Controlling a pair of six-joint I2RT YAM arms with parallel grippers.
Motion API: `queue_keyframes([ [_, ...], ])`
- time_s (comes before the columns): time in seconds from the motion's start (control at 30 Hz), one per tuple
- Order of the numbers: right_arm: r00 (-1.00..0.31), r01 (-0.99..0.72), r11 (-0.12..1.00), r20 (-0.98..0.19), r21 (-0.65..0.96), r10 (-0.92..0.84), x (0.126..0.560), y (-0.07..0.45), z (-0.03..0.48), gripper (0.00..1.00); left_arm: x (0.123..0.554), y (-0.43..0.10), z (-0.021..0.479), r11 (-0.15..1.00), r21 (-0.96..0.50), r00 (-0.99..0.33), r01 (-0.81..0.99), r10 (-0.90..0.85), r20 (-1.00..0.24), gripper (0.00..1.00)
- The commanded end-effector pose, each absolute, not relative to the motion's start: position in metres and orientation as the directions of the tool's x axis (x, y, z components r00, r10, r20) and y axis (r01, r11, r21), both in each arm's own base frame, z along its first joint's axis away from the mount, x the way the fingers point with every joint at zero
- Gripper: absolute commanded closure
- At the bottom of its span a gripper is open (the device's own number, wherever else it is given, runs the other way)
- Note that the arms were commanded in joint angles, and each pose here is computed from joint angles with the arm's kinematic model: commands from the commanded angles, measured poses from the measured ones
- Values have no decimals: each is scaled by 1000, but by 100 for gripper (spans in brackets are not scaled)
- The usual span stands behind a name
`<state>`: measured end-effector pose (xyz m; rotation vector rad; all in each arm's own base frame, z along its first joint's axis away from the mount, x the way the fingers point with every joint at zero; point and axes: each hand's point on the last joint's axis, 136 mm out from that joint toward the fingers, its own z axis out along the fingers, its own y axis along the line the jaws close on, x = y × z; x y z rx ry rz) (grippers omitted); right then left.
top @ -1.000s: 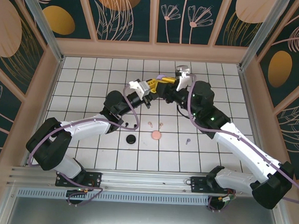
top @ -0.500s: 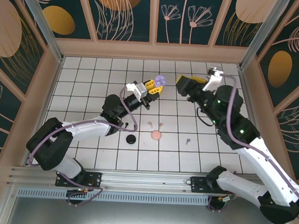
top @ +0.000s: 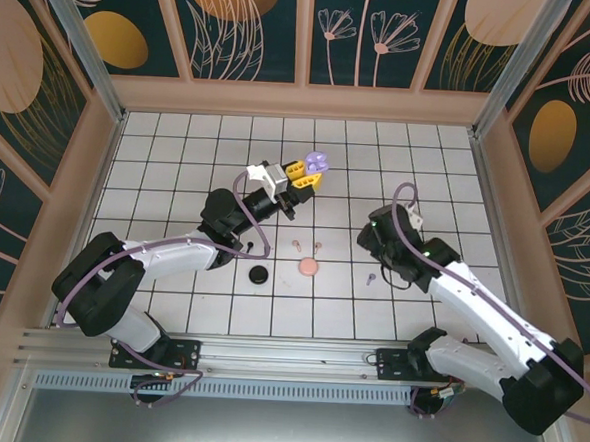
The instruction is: Insert the wireless bluetooth earbuds into the charging case
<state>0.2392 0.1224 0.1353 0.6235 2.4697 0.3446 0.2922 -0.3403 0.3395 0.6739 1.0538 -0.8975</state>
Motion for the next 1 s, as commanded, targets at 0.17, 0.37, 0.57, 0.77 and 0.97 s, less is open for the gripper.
queue_keyframes([
  [0.17,-709,549,782,-332,294,622,213,106,84,43,273,-336,363,430,52,221,901,-353,-909,100],
  [0.37,-735,572,788,-284,227,616,209,105,59,44,270,-333,366,438,63,230,897,-338,-913,100],
  [0.57,-745,575,794,-275,199,608,214,104,46,48,263,-328,370,435,67,234,898,-344,-909,100],
  [0.77,-759,564,802,-259,196,597,218,107,41,51,262,-327,367,429,54,225,902,-358,-906,100],
  [0.97,-779,548,814,-237,192,580,219,114,35,52,263,-328,364,424,47,217,904,-363,-906,100],
])
